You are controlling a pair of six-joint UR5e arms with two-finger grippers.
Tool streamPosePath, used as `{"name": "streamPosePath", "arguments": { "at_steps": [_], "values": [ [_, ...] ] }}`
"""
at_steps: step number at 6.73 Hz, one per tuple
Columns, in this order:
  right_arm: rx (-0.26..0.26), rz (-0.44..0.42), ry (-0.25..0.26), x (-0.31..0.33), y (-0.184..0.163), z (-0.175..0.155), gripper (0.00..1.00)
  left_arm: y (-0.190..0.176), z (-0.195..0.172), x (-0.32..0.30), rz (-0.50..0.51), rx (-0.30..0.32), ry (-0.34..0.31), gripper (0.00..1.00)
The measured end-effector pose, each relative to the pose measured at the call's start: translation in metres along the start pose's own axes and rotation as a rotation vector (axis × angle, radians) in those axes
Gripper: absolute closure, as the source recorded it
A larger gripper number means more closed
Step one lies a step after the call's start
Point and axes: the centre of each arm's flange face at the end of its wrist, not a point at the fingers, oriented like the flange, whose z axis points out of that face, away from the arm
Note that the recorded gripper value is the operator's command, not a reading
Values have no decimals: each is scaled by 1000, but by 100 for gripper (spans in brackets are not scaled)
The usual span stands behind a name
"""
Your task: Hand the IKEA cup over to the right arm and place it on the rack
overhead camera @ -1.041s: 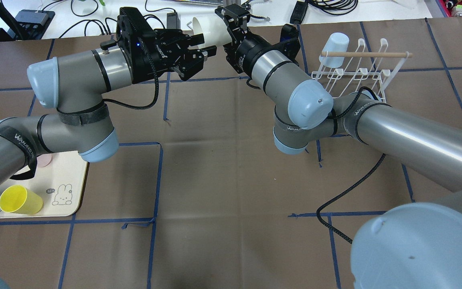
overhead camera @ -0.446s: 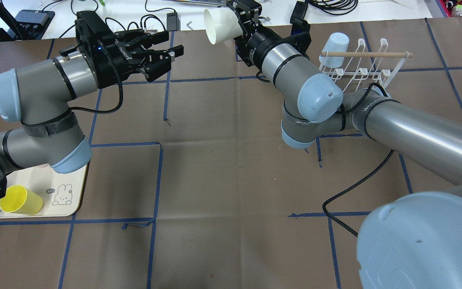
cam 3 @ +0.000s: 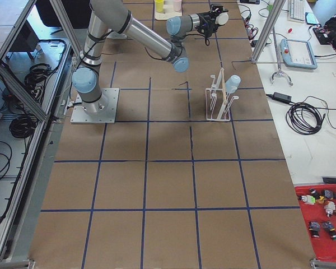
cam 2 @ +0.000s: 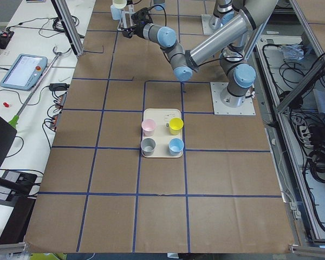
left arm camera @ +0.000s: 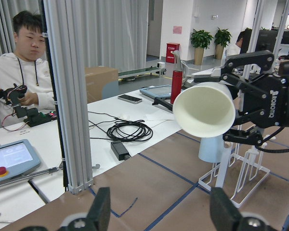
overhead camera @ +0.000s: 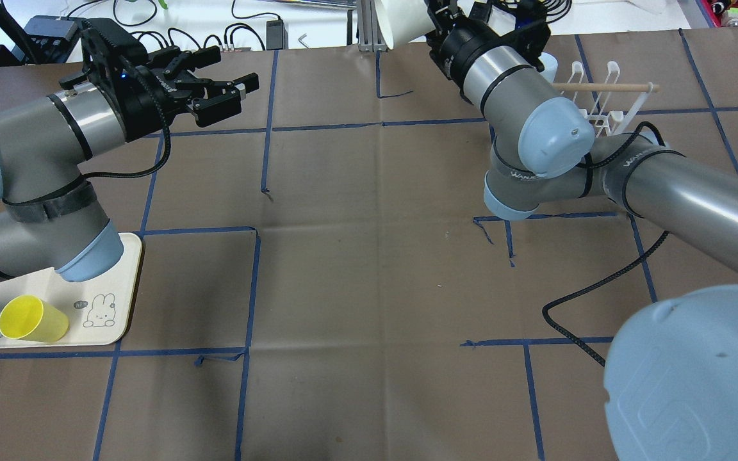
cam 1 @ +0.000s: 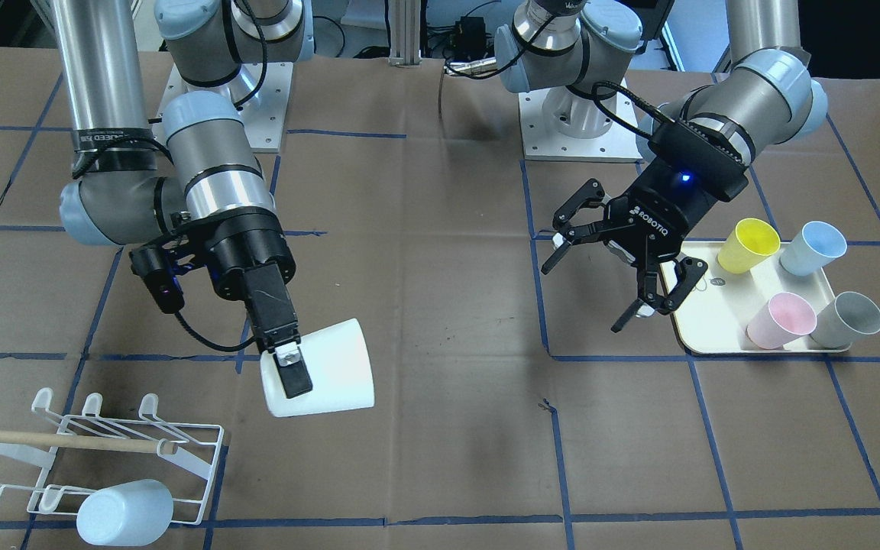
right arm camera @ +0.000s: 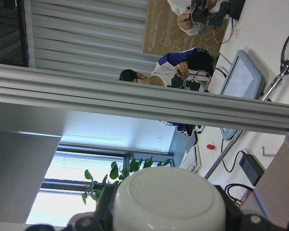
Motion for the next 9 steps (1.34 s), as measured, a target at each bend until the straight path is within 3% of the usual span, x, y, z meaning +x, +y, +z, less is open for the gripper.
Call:
{"name": "streamPosePath", "arguments": {
  "at_steps": [1,3,5,7,9],
  "values": [
    [44,-145,7,1,-27,-7,90,-2,2,-12,-83,-64,-62,1],
    [112,-501,74,19,-72,-22,90,-10,11,-46,-273,-222,-201,0],
    [148,-807,205,29,-121,-49,91,-17,20,-62,-491,-370,-282,0],
    [143,-978,339,43,-166,-67,91,-42,34,-53,-573,-579,-384,0],
    [145,-1135,444,66,-216,-83,91,-71,39,-24,-576,-793,-479,0]
  ]
}}
